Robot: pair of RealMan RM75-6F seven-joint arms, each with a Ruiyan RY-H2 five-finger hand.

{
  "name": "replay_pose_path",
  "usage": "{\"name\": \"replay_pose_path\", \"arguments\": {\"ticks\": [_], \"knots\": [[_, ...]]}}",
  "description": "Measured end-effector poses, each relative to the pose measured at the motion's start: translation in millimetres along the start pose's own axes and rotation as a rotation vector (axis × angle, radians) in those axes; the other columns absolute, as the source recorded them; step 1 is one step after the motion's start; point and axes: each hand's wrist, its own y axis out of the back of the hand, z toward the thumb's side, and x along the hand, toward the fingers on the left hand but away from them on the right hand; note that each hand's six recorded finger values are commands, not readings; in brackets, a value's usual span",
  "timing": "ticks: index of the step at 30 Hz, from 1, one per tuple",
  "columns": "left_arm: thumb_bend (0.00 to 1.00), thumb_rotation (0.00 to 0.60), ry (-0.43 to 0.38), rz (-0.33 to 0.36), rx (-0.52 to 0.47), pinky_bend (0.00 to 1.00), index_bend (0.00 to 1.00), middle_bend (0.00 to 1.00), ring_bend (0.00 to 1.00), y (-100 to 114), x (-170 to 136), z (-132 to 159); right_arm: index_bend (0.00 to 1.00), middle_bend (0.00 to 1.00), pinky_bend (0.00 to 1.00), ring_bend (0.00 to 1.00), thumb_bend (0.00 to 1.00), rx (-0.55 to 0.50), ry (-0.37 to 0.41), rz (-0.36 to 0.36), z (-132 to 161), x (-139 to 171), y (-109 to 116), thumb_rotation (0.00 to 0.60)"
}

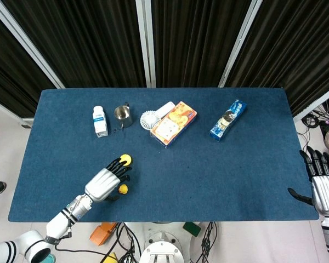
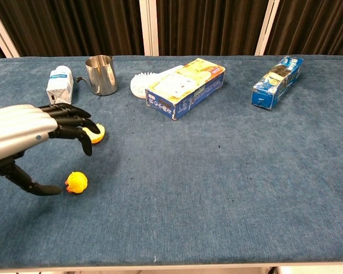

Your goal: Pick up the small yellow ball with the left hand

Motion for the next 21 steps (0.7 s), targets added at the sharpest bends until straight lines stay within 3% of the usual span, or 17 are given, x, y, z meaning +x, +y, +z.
{"name": "replay_pose_path", "arguments": {"ticks": [14,21], "knots": [[0.25,0.6,0.009,-0.027,0.051,0.0,0.42,0.13,0.02,-18.3,7.2,0.9,0.0,0.04,0.06,0.0,0.15,-0.003,-0.003,0.005,-0.7,0.4,-2.0,0.6],[0.37,0.6,0.007,-0.033,0.062,0.0,0.49,0.13,0.02,-21.2,9.9,0.3,0.0,0.04,0.06,0.0,0.15,-0.003,-0.006,0.006,-1.3,0.5,-2.0,0.6]]}}
